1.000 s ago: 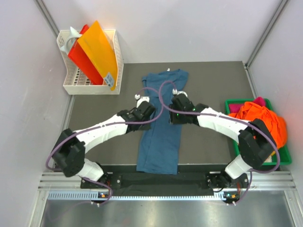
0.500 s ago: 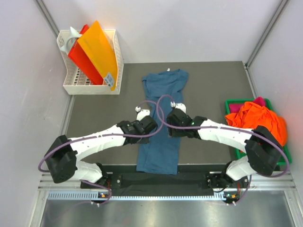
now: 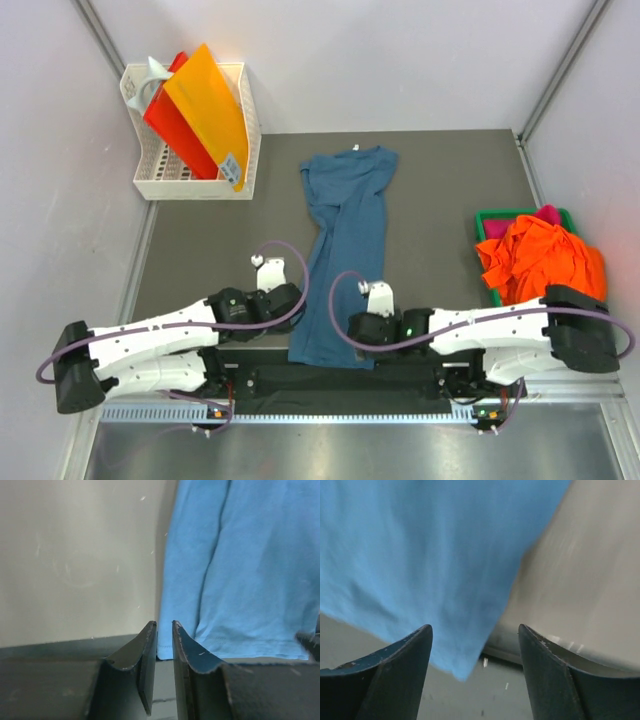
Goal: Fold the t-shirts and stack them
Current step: Grab the bottom of the folded rectangular tshirt with both arms
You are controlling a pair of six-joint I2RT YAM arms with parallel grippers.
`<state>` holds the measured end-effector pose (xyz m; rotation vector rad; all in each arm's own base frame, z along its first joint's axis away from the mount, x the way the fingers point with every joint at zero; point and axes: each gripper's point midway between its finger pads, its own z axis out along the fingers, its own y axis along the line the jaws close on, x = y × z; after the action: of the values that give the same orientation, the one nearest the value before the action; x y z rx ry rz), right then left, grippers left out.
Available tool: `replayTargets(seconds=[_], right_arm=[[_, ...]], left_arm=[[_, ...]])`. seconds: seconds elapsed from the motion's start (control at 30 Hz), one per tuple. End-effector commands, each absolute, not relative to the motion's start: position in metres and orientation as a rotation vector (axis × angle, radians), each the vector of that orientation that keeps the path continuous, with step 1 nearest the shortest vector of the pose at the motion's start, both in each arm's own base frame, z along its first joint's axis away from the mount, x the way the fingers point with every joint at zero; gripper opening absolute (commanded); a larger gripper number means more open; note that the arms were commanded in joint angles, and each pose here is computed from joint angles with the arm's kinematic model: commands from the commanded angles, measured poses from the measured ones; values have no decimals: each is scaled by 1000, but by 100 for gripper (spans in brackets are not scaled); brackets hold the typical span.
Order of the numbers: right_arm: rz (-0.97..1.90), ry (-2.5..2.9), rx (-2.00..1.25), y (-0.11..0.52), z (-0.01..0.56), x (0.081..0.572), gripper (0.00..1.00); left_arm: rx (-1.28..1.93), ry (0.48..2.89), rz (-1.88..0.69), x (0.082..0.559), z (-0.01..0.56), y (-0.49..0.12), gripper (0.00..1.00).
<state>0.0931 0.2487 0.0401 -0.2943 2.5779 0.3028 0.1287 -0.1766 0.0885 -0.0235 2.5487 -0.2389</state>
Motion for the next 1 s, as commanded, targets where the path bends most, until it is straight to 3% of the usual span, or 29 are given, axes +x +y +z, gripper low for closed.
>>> replayTargets(seconds=[0.0, 0.23, 0.7, 0.97], right_arm=[[345, 2597, -205, 262, 32, 61, 68], [352, 2590, -114, 278, 31, 51, 67], [237, 2548, 94, 285, 27, 63, 62], [118, 2547, 87, 256, 51, 56, 73]], left_arm=[[-104, 2534, -195, 123, 83, -165, 23], [-52, 2520, -56, 122, 79, -153, 21], [-75, 2472, -169, 123, 88, -151, 20], [-39, 2475, -163, 124, 86, -156, 21]])
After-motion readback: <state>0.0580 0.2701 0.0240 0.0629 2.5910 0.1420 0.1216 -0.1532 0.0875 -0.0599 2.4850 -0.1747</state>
